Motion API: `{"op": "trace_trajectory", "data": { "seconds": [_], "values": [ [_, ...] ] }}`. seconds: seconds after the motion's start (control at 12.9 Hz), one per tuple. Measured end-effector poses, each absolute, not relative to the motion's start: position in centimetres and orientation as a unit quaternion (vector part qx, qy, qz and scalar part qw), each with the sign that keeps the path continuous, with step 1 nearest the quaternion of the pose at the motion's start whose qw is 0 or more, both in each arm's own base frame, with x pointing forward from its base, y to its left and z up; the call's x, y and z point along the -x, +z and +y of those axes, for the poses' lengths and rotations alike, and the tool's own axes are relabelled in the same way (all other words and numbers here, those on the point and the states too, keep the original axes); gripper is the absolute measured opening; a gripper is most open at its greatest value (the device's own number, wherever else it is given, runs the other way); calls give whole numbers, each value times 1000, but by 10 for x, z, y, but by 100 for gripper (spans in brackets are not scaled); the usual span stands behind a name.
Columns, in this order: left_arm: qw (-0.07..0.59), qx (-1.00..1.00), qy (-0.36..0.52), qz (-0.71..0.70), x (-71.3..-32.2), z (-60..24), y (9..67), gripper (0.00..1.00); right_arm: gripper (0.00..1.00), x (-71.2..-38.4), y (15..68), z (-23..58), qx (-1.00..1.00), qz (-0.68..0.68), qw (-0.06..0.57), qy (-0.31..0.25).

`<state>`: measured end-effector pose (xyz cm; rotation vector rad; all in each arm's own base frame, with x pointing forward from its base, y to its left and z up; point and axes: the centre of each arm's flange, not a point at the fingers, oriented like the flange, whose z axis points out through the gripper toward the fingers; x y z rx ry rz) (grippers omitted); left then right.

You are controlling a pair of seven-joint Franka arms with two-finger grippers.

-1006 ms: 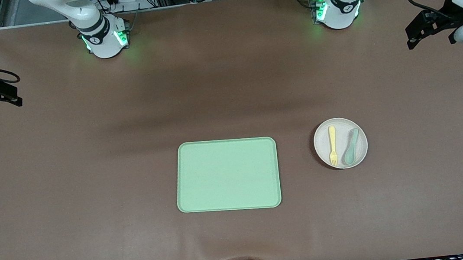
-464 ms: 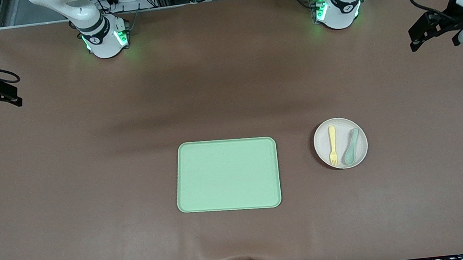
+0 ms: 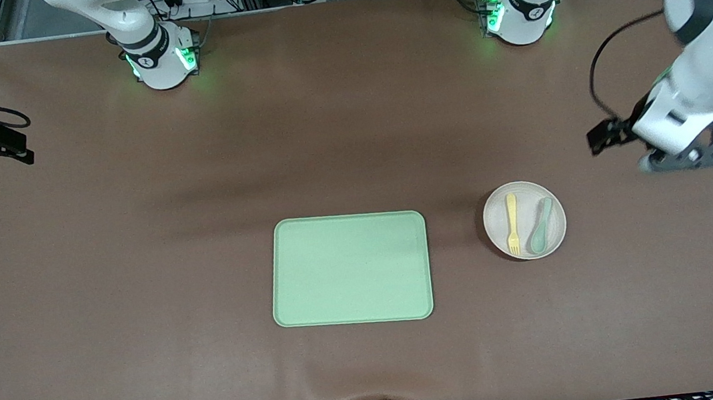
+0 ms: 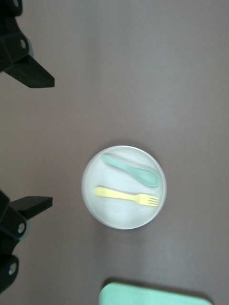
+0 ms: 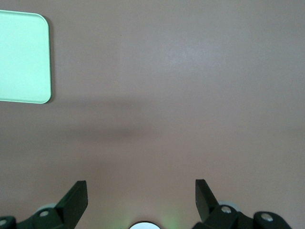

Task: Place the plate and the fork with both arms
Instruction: 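Move the left gripper down to the rim of the white plate, then grasp the plate rim with the left gripper and lift it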

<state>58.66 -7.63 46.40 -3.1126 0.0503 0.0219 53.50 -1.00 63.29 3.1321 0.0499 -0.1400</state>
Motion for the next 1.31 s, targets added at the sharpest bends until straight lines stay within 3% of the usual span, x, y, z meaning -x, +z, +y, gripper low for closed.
{"op": "trace_trajectory", "data": {
  "seconds": [0.23,0.62,0.7,1.01,1.31],
  "values": [
    [6,1000,-14,15,-587,-74,356,100,100,-535,632,-9,-999,16,2,-45],
    [-5,999,-34,-5,-601,-49,236,97,100,-535,632,-9,-999,17,1,-45],
    [-6,999,-31,-5,-601,-50,221,97,100,-535,632,-9,-999,17,1,-45],
    [-8,999,-31,-5,-602,-50,200,75,100,-535,632,-9,-999,17,1,-45],
    [-8,999,-32,-8,-603,-47,201,67,100,-535,632,-9,-999,17,1,-45]
  ]
}}
